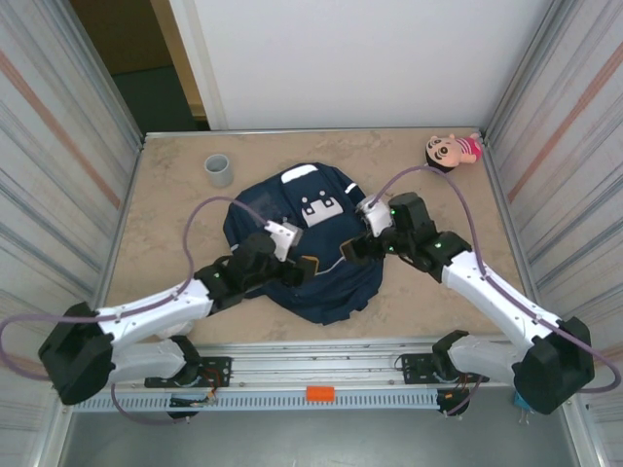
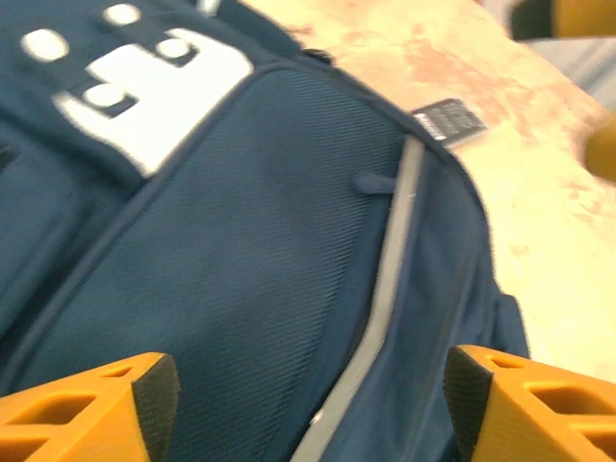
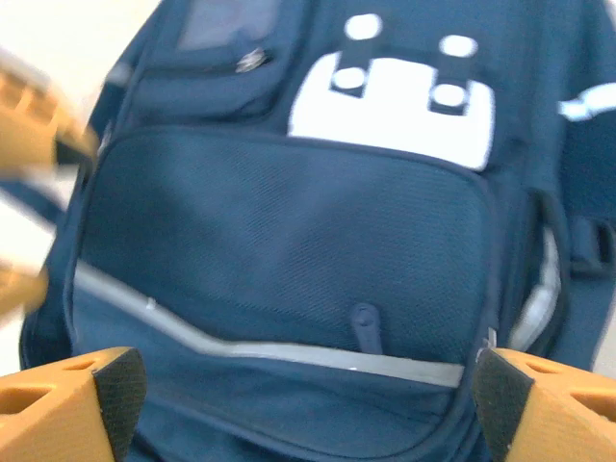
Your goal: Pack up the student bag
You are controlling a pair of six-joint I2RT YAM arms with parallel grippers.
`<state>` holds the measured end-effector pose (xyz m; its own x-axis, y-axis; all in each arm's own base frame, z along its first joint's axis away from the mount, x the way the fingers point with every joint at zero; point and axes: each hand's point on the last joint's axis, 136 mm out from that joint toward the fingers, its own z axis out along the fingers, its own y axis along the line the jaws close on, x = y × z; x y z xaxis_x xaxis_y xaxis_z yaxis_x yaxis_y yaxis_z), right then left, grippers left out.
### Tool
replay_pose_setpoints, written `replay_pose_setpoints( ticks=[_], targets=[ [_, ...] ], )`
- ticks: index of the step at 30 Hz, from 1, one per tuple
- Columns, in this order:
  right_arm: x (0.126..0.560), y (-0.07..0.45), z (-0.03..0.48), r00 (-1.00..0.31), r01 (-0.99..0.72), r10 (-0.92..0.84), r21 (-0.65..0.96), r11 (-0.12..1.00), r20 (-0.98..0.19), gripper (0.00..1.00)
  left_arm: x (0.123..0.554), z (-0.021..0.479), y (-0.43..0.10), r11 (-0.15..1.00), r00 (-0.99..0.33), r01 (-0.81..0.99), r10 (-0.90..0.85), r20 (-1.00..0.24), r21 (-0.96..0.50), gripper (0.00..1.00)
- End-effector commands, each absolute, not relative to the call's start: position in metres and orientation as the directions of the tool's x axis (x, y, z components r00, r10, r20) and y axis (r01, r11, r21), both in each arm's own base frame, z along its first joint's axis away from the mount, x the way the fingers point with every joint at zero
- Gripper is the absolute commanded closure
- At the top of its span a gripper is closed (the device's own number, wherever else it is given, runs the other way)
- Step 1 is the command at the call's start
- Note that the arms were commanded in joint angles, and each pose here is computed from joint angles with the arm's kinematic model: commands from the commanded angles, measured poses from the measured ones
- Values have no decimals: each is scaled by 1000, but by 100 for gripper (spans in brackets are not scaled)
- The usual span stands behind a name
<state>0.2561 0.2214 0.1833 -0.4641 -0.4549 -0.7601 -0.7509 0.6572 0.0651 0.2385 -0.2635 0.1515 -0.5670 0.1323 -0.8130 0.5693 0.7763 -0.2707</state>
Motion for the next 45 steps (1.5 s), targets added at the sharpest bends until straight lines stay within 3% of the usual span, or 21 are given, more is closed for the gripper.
replay_pose_setpoints(
  ticks=[1,4,9,12,17,21,24,29,31,38,42,45],
  targets=[
    [222,239,166,-98,-913,-732,-232,335,-674,15,237,132,-224,859,-647,389,-2,-762,-332,21],
    [209,248,144,91,-926,-826,-351,135,-557,20,236,120,-195,875,-675,267,-130,-726,-404,19],
    [210,261,111,252,-891,-890,-449,-61,-381,20,239,109,-166,838,-695,168,-273,-665,-519,20],
    [213,266,94,317,-866,-906,-476,-155,-282,19,240,107,-154,829,-693,135,-312,-650,-542,20],
    [216,273,82,373,-853,-900,-464,-237,-226,22,241,105,-142,840,-682,102,-330,-653,-532,20],
    [222,281,80,387,-839,-891,-490,-234,-237,30,247,105,-138,844,-669,93,-340,-661,-529,21],
    [227,286,84,394,-825,-883,-523,-217,-255,45,251,104,-140,831,-678,95,-349,-647,-548,21],
    [232,288,100,397,-808,-875,-558,-189,-277,88,256,107,-144,842,-690,153,-283,-666,-517,22],
    [233,288,110,395,-802,-872,-572,-173,-291,100,259,113,-145,855,-671,196,-240,-701,-481,24],
    [240,282,159,390,-788,-822,-612,-65,-415,100,272,132,-144,893,-587,309,-91,-804,-327,32],
    [249,272,180,382,-782,-800,-623,-13,-462,100,272,157,-161,840,-478,522,146,-866,-147,35],
    [260,265,185,364,-776,-803,-630,19,-472,100,264,172,-171,734,-348,678,365,-863,37,35]
  ],
)
